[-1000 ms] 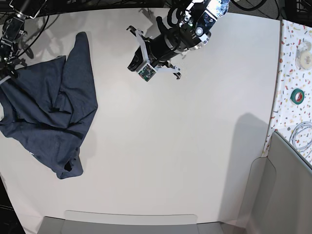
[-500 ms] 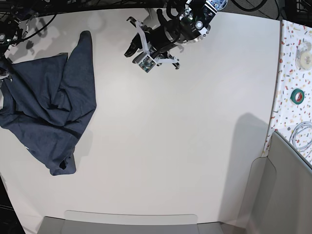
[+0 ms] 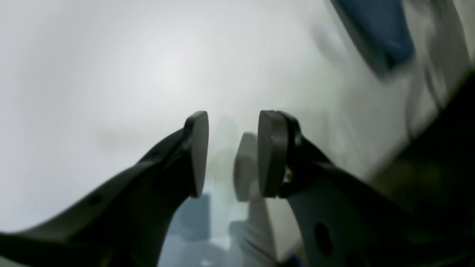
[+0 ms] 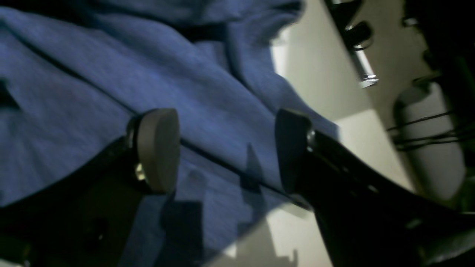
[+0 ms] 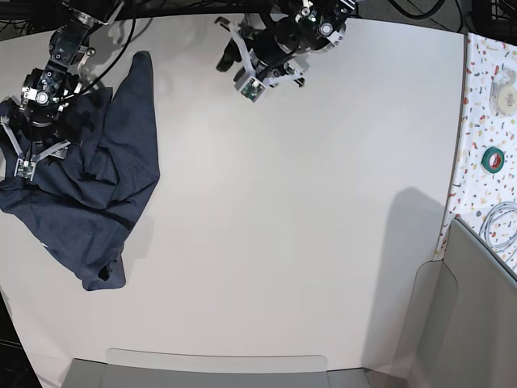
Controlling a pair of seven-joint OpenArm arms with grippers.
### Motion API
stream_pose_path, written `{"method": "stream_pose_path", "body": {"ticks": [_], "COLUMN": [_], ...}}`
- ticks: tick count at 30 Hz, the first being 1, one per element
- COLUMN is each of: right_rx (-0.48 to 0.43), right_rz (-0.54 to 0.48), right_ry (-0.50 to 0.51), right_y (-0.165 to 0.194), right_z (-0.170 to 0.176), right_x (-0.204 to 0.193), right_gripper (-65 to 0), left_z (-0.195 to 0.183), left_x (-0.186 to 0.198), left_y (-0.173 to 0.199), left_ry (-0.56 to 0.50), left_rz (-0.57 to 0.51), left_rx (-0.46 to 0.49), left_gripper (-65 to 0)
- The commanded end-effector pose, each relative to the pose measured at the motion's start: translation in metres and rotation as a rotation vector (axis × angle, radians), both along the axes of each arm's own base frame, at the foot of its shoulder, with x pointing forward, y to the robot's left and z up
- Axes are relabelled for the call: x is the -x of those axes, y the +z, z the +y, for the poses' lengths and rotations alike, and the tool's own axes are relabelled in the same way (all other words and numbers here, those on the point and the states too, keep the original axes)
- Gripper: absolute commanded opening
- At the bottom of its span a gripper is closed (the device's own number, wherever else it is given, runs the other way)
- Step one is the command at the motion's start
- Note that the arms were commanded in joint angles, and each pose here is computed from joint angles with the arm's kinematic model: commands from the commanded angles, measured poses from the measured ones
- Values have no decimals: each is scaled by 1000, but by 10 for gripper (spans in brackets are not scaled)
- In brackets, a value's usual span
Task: Layout the t-shirt on the table in an organized manner, then fold the t-shirt properly
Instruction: 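Grasp the shirt with both grippers near the right gripper's corner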
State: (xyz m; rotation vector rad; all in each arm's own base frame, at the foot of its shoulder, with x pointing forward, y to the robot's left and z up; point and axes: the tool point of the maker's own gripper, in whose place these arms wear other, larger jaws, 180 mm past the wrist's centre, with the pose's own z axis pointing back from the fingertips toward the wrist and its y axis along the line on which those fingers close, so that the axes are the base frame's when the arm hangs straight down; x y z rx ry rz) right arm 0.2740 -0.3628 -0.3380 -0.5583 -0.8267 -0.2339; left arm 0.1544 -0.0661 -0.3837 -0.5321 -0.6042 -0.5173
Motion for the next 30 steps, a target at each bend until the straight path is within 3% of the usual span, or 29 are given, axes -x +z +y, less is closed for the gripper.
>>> {"method": "stream_pose_path", "body": {"ticks": [1,6,7,11,12,19,24,30], "right_rx": [31,20,16,21,28,99,160,171], "right_rz": [-33,49,74,126,145,195,199,252], "right_ry": [-3,-17,-20,-26,-27,-2,121,203], "right_y": [12,-13,-21,-33,-35,-29,-4,-13], "right_z": [-7,-25,-30,-41,-44,-54,-32,-14], "right_x": [-6,-3,0,11,17,44,51,57], "right_gripper": [-252,-269,-307,-624,-650,-650,-650,-650], "left_z": [-6,-14,-16,-17,-18,-39,-55,-79], "left_x": [-10,-32,-36,-46,-49,-58,-66,-62], "left_y": [13,28,31,38,41,61,78,92], "left_ry": [6,2,2,2,4,36,43,31], "left_rz": [-45,-104,-113,-143,-154,-169,-190,-207], "left_rx": [39,56,61,66,70,151,206,283], "left_gripper": [-426,-436,-443,-463,-466,-466,-466,-467]}}
